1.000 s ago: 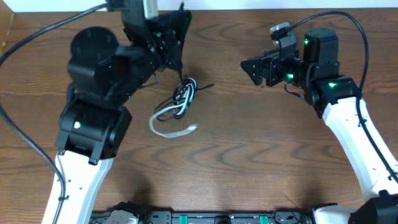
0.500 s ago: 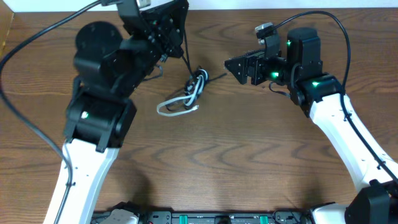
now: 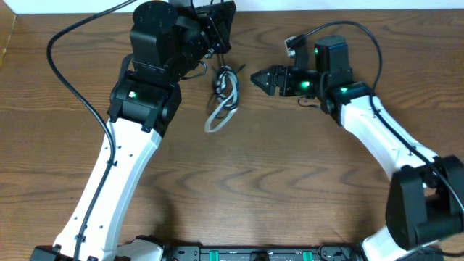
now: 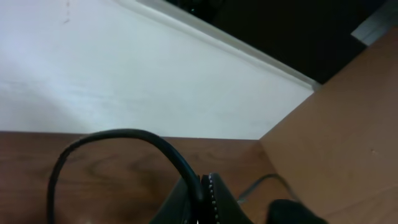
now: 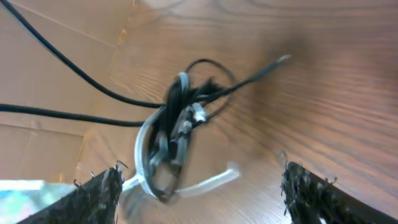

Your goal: Untangle cables

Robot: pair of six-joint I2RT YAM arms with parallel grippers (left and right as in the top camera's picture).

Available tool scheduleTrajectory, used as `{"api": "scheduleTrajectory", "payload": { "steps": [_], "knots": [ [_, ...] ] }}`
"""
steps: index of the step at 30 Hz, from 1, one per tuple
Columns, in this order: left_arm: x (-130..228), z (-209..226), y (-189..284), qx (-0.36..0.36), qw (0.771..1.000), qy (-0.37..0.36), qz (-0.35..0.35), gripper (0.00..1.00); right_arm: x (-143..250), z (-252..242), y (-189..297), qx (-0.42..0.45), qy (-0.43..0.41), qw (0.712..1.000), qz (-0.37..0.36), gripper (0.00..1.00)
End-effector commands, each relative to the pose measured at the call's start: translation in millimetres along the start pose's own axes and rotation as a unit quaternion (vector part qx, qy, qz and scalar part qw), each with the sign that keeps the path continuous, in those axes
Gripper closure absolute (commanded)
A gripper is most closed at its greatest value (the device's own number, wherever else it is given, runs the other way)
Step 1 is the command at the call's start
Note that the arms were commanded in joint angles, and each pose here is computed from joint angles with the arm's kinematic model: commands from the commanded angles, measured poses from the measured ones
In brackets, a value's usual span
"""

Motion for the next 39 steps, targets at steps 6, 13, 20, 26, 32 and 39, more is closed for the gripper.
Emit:
{"api": "scheduleTrajectory", "payload": {
  "steps": [6, 13, 20, 26, 32, 39],
  "knots": [
    [-9, -11, 8, 0.027, 1.000, -0.006, -0.008, 0.92, 16, -8, -30, -0.020, -0.074, 0.996, 0.052, 0.25],
    [-8, -12, 8, 0.034, 0.999, 0.003, -0.005, 0.93, 16, -16, -47, 0.013, -0.003, 1.000, 0.024, 0.53],
    [-10, -8, 10, 0.027, 1.000, -0.008, -0.007, 0.92, 0, -41, -34, 0.066, 0.006, 0.998, -0.011, 0.96],
    [-30, 24, 25, -0.034, 0.998, -0.028, -0.042, 0.92, -17, -91, 10, 0.152, -0.060, 0.986, -0.034, 0.99],
    [-77, 39, 78, -0.072, 0.988, -0.049, -0.129, 0.92, -21, -132, 45, 0.207, -0.117, 0.971, -0.038, 0.99],
    [-92, 51, 126, -0.121, 0.979, -0.050, -0.155, 0.92, -15, -139, 50, 0.229, -0.116, 0.966, -0.028, 0.99]
  ]
}}
Point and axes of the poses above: each gripper's point midway between its finger pads, its own y axis back along the fingers, its own z axis along the line the jaws close on, x = y × z, the point moved 5 cm from there along y, back along the fingers, and after that the axes turned 12 degrees about -y, right-handed, at the moved point
